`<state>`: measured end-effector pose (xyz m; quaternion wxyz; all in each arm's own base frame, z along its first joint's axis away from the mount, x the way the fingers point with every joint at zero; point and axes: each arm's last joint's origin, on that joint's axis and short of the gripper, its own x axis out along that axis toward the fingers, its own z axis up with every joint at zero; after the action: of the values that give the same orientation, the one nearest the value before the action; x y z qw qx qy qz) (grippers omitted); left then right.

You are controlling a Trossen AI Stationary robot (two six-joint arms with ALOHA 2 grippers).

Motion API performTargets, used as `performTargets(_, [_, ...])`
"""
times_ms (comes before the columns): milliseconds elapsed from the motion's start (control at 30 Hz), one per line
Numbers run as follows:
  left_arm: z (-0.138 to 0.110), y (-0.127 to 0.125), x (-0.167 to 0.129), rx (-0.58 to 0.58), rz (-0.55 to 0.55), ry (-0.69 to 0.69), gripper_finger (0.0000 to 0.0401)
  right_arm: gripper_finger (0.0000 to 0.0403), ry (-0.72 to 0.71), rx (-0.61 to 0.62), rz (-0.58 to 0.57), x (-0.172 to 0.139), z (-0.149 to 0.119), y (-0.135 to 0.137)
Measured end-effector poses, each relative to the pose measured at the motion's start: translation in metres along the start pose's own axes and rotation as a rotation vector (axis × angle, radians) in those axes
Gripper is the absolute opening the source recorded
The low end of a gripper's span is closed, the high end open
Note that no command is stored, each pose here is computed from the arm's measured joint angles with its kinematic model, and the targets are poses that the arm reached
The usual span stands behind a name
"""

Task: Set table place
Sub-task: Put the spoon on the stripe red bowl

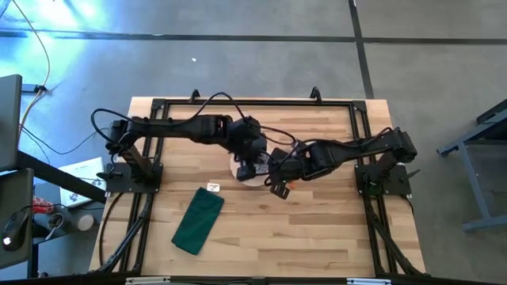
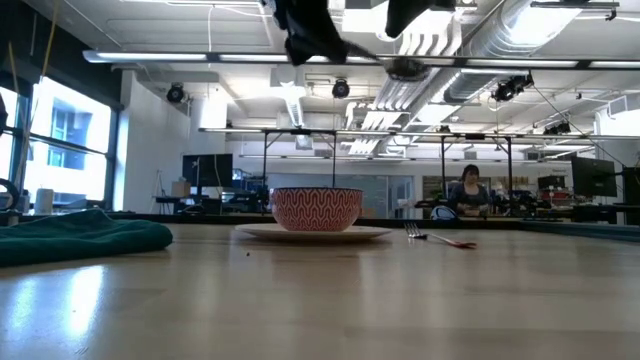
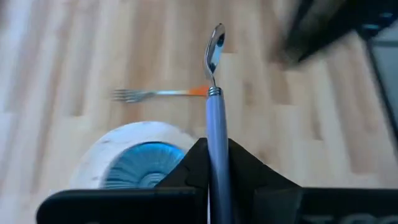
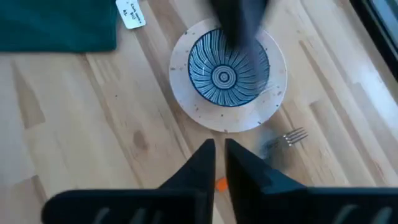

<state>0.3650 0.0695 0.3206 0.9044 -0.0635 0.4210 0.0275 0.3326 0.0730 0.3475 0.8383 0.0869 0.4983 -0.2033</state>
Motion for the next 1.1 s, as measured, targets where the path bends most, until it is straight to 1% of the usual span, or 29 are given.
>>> performTargets(100, [-0.001,0.004,0.0,-0.008,0.065,0.014,0.0015,0.0055,0.008,0.0,-0.01,0.0,-0.001,-0.001])
performTargets(267, [-0.007,0.006,-0.001,-0.031,0.059,0.068,0.0015,0.0099,0.01,0.005,-0.037,0.0,0.0,-0.005])
performTargets(367, [-0.015,0.019,-0.001,-0.074,0.093,0.124,0.0015,0.0109,0.027,0.036,-0.112,-0.007,-0.006,-0.014])
performTargets(433, [-0.022,0.03,0.0,-0.108,0.094,0.166,0.0015,0.0109,0.058,0.052,-0.175,-0.014,-0.013,-0.022])
performTargets(500, [-0.029,0.044,0.001,-0.155,0.069,0.188,0.0015,0.0109,0.087,0.077,-0.215,-0.023,-0.02,-0.03])
performTargets(567, [-0.037,0.058,0.005,-0.226,-0.008,0.185,0.0015,0.0109,0.099,0.1,-0.236,-0.034,-0.027,-0.034])
performTargets(633, [-0.044,0.071,0.01,-0.305,-0.115,0.135,0.0015,0.0109,0.037,0.103,-0.23,-0.045,-0.03,-0.036])
performTargets(667, [-0.047,0.077,0.012,-0.344,-0.137,0.11,0.0015,0.0109,0.004,0.089,-0.234,-0.052,-0.032,-0.037])
performTargets(700, [-0.05,0.081,0.014,-0.383,-0.135,0.095,0.0015,0.0109,-0.028,0.084,-0.245,-0.058,-0.033,-0.039])
performTargets(733, [-0.055,0.084,0.014,-0.421,-0.107,0.105,0.0015,0.0109,-0.054,0.087,-0.251,-0.064,-0.035,-0.042])
performTargets(800, [-0.066,0.084,0.015,-0.469,-0.046,0.159,0.0015,0.0109,-0.092,0.089,-0.244,-0.074,-0.038,-0.047])
performTargets(833, [-0.07,0.083,0.015,-0.488,-0.04,0.172,0.0015,0.0109,-0.109,0.089,-0.239,-0.08,-0.04,-0.05])
performTargets(900, [-0.078,0.079,0.013,-0.525,-0.072,0.187,0.0015,0.0109,-0.141,0.098,-0.234,-0.09,-0.042,-0.058])
performTargets(967, [-0.082,0.076,0.01,-0.565,-0.109,0.174,0.0015,0.0109,-0.163,0.08,-0.231,-0.097,-0.045,-0.064])
performTargets(1100, [-0.094,0.071,0.005,-0.656,-0.133,0.149,0.0015,0.011,-0.196,0.051,-0.245,-0.106,-0.046,-0.074])
